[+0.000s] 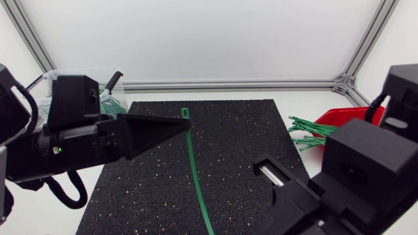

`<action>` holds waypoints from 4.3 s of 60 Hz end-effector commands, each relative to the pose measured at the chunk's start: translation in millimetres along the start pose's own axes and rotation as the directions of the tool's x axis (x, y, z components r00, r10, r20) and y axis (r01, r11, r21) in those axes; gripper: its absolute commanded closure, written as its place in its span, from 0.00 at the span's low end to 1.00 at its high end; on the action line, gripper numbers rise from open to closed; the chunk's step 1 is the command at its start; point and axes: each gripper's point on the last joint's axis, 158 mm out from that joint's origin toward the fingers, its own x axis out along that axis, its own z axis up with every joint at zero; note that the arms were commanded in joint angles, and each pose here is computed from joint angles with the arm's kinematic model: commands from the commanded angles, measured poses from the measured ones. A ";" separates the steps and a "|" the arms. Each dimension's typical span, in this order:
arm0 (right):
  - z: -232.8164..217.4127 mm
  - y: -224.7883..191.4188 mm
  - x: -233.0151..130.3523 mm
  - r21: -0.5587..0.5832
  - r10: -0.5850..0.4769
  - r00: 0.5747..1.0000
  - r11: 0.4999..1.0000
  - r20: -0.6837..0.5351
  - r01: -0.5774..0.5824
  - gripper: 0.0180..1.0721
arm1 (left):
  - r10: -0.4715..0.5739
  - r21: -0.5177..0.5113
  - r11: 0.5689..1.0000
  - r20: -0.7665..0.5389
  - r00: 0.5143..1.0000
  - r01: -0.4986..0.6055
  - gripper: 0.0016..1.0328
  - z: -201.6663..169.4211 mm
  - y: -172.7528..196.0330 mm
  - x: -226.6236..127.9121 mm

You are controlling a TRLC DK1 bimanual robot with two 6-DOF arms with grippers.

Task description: Take a green cable tie from the red box, thread the tail through the head to close it, then place it in the transparent bin on the left.

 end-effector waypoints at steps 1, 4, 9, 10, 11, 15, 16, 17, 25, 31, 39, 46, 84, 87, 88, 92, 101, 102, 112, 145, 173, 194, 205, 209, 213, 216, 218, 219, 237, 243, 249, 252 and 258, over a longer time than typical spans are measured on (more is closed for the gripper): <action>17.6 -1.1 -2.4 0.081 0.000 1.000 0.997 0.014 -0.002 0.95 | -0.001 -0.004 1.000 0.002 1.000 0.001 0.96 -6.3 -0.5 -2.0; 23.5 -5.1 -4.4 0.104 -0.005 1.000 0.995 0.019 0.003 0.95 | -0.002 -0.001 1.000 0.005 1.000 0.002 0.96 -6.1 -1.4 -2.1; 33.9 -8.3 -6.2 0.155 -0.005 1.000 0.988 0.029 0.001 0.95 | -0.007 0.006 1.000 0.011 1.000 0.007 0.96 -3.5 -3.8 -2.2; 37.0 -9.4 -6.9 0.170 -0.006 0.999 0.985 0.032 0.000 0.95 | -0.007 0.007 1.000 0.013 1.000 0.007 0.96 -2.8 -4.0 -2.2; 38.9 -10.0 -7.2 0.181 -0.006 0.999 0.984 0.034 0.000 0.95 | -0.010 0.010 1.000 0.015 1.000 0.010 0.96 -2.1 -5.5 -2.2; 48.4 -18.1 -10.1 0.263 -0.026 0.999 0.965 0.044 0.013 0.95 | -0.011 0.014 1.000 0.020 1.000 0.011 0.96 -0.8 -6.6 -2.0; 50.7 -20.4 -12.2 0.291 -0.037 0.998 0.957 0.049 0.022 0.95 | -0.014 0.016 1.000 0.021 1.000 0.014 0.96 -0.4 -7.8 -1.7; 51.5 -25.0 -14.4 0.320 -0.052 0.997 0.947 0.052 0.033 0.95 | -0.016 0.018 1.000 0.023 1.000 0.015 0.96 -0.1 -8.4 -1.5; 68.2 -47.1 -26.4 0.448 -0.111 0.988 0.893 0.104 0.053 0.95 | -0.017 0.025 1.000 0.029 0.999 0.017 0.96 1.2 -9.4 -1.2; 74.8 -58.6 -29.6 0.502 -0.132 0.985 0.863 0.108 0.060 0.95 | -0.016 0.026 1.000 0.030 0.999 0.016 0.96 1.4 -8.9 -1.0; 78.3 -75.5 -30.9 0.591 -0.151 0.983 0.804 0.104 0.061 0.95 | -0.015 0.039 0.999 0.028 0.999 0.014 0.96 -0.2 -8.1 -0.8; 77.6 -91.5 -32.5 0.692 -0.168 0.981 0.720 0.099 0.054 0.95 | -0.008 0.045 0.999 0.032 0.999 0.006 0.96 -0.9 -5.2 -1.7; 73.0 -101.2 -22.5 0.928 -0.141 0.990 0.368 -0.004 0.057 0.95 | 0.011 0.116 0.993 0.090 0.996 -0.022 0.96 4.5 -4.2 -7.0; 73.7 -98.7 -22.1 0.934 -0.138 0.990 0.353 -0.011 0.059 0.95 | 0.010 0.122 0.992 0.097 0.995 -0.022 0.96 5.9 -5.1 -7.4; 73.9 -97.9 -21.8 0.936 -0.136 0.991 0.348 -0.014 0.061 0.95 | 0.013 0.125 0.992 0.103 0.995 -0.026 0.96 7.1 -4.7 -7.6; 76.3 -95.0 -21.7 0.942 -0.134 0.991 0.328 -0.022 0.065 0.95 | 0.012 0.133 0.991 0.111 0.994 -0.026 0.96 8.9 -5.4 -7.9; 78.4 -88.0 -19.3 0.950 -0.121 0.992 0.305 -0.036 0.071 0.95 | 0.005 0.143 0.990 0.118 0.993 -0.022 0.96 8.3 -7.5 -6.9; 77.9 -87.5 -18.9 0.950 -0.119 0.992 0.302 -0.037 0.072 0.95 | 0.003 0.145 0.989 0.120 0.993 -0.020 0.96 8.5 -8.5 -6.8; 74.9 -88.0 -17.7 0.956 -0.115 0.992 0.283 -0.046 0.077 0.95 | -0.005 0.186 0.982 0.130 0.992 -0.020 0.96 6.9 -16.0 -4.7; 64.1 -96.9 -21.4 0.962 -0.132 0.990 0.261 -0.048 0.081 0.95 | 0.002 0.207 0.978 0.159 0.987 -0.035 0.96 12.3 -19.3 -7.9; 62.8 -99.8 -22.3 0.963 -0.137 0.989 0.257 -0.048 0.083 0.95 | 0.001 0.204 0.979 0.156 0.988 -0.033 0.96 9.8 -21.1 -8.3; 60.9 -103.5 -21.9 0.963 -0.138 0.989 0.256 -0.049 0.083 0.95 | -0.005 0.201 0.979 0.141 0.990 -0.023 0.96 4.7 -25.2 -7.1; 59.3 -109.1 -23.5 0.965 -0.146 0.988 0.247 -0.049 0.084 0.95 | -0.012 0.198 0.980 0.129 0.992 -0.014 0.96 -0.2 -27.4 -6.2; 59.2 -109.9 -23.8 0.965 -0.148 0.988 0.247 -0.048 0.084 0.95 | -0.014 0.199 0.980 0.127 0.992 -0.011 0.96 -1.1 -28.7 -6.1; 60.7 -110.1 -24.2 0.965 -0.148 0.988 0.248 -0.047 0.083 0.95 | -0.015 0.213 0.977 0.130 0.991 -0.013 0.96 -1.4 -30.9 -6.1; 62.0 -108.8 -23.5 0.964 -0.145 0.988 0.253 -0.046 0.082 0.95 | -0.020 0.226 0.974 0.126 0.992 -0.009 0.96 -4.6 -34.9 -5.1; 62.3 -108.4 -23.2 0.964 -0.144 0.989 0.253 -0.046 0.082 0.95 | -0.017 0.242 0.970 0.126 0.992 -0.014 0.96 -6.5 -37.0 -4.7; 62.7 -107.6 -22.4 0.964 -0.141 0.989 0.254 -0.047 0.082 0.95 | -0.018 0.248 0.969 0.124 0.992 -0.014 0.96 -8.2 -38.2 -4.2; 59.5 -114.6 -22.5 0.968 -0.163 0.985 0.232 -0.059 0.097 0.95 | -0.030 0.358 0.934 0.147 0.989 -0.024 0.96 -13.7 -59.2 -5.5; 60.5 -113.7 -21.8 0.967 -0.160 0.985 0.235 -0.059 0.096 0.95 | -0.036 0.370 0.929 0.144 0.989 -0.020 0.96 -16.8 -64.2 -5.4; 59.7 -113.5 -20.4 0.967 -0.158 0.986 0.236 -0.061 0.097 0.95 | -0.038 0.376 0.926 0.146 0.989 -0.020 0.96 -17.3 -67.6 -5.6; 60.7 -111.4 -19.7 0.965 -0.157 0.986 0.242 -0.061 0.098 0.94 | -0.035 0.376 0.926 0.148 0.988 -0.023 0.96 -16.6 -67.0 -6.0; 63.1 -106.6 -19.8 0.960 -0.160 0.985 0.261 -0.057 0.098 0.78 | -0.018 0.374 0.926 0.156 0.988 -0.042 0.96 -14.4 -60.8 -7.5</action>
